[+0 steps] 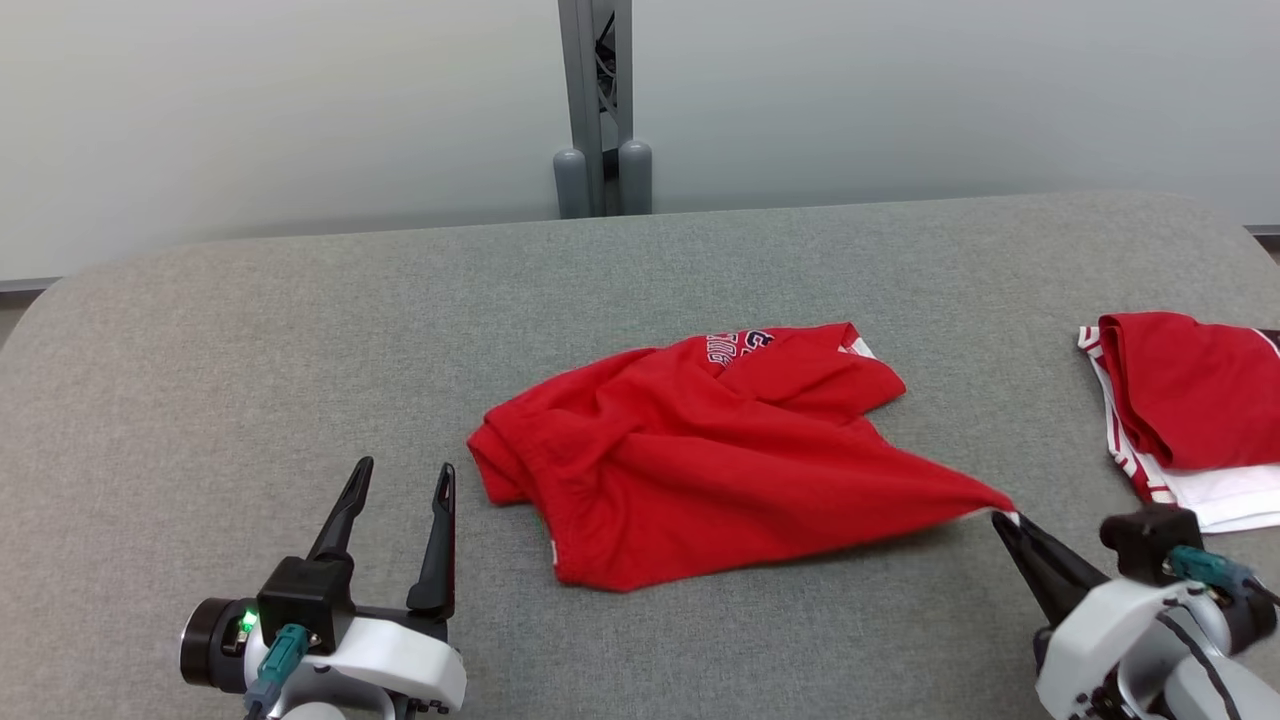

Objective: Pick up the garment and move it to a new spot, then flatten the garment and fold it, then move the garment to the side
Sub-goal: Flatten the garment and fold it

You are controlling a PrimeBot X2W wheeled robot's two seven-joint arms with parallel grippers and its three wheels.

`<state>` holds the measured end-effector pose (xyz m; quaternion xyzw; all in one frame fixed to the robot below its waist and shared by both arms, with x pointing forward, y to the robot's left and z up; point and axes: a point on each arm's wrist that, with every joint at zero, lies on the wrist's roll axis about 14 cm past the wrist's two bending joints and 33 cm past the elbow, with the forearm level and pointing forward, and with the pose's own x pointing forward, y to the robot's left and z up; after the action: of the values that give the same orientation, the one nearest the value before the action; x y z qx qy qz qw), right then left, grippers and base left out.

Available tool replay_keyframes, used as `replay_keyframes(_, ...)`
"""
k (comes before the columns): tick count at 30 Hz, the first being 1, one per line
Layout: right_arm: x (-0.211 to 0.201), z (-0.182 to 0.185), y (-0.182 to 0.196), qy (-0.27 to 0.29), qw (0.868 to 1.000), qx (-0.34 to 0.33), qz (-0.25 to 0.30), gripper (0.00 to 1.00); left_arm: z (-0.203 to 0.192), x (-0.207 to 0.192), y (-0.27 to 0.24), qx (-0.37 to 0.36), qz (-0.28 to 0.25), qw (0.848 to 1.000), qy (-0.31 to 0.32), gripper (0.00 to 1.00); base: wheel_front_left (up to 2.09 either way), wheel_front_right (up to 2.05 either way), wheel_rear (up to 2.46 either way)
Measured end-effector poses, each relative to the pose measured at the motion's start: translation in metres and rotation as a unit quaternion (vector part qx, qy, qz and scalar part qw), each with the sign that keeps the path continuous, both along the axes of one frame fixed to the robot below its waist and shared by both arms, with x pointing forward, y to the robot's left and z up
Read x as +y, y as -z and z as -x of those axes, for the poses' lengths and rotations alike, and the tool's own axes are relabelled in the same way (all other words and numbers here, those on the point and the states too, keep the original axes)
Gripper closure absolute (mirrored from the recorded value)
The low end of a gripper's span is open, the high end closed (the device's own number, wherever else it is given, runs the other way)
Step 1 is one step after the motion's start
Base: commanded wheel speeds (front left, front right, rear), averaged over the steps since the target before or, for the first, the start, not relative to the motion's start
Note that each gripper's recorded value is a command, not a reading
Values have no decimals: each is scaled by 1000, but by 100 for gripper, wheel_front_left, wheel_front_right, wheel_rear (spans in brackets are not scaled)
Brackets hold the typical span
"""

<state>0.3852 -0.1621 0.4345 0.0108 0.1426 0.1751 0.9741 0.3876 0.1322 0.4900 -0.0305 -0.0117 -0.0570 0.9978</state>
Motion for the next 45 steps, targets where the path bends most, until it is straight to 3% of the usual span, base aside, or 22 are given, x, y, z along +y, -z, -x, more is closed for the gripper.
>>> replay_keyframes(11, -38, 31, 53, 44, 992, 112, 30, 100, 2, -2, 5, 7, -2, 1000, 5, 0, 0, 0, 0)
replay_keyframes(12, -38, 32, 53, 43, 993, 108, 33, 89, 2, -3, 5, 8, -2, 1000, 5, 0, 0, 0, 0)
replay_keyframes(13, -36, 31, 53, 42, 993, 106, 32, 10, 2, -3, 5, 8, -2, 1000, 6, 0, 0, 0, 0)
replay_keyframes(14, -32, 29, 52, 42, 994, 103, 24, 0, 2, -3, 5, 8, -2, 1000, 6, 0, 0, 0, 0)
replay_keyframes(22, -9, -7, -10, 26, 999, -29, -18, 0, 7, -3, 4, 6, -4, 1000, 9, 0, 0, 0, 0)
replay_keyframes(29, 4, -28, -88, 32, 985, -160, -54, 0, 11, -9, -2, -3, -3, 1000, 19, 0, 0, 0, 0)
replay_keyframes(41, 17, -10, -74, 40, 985, -155, -59, 0, 16, -23, 3, 5, 1, 999, 44, 0, 0, 0, 0)
replay_keyframes(45, 12, -12, -70, 47, 986, -152, -56, 0, 21, -57, 7, 12, 12, 993, 120, 0, 0, 0, 0)
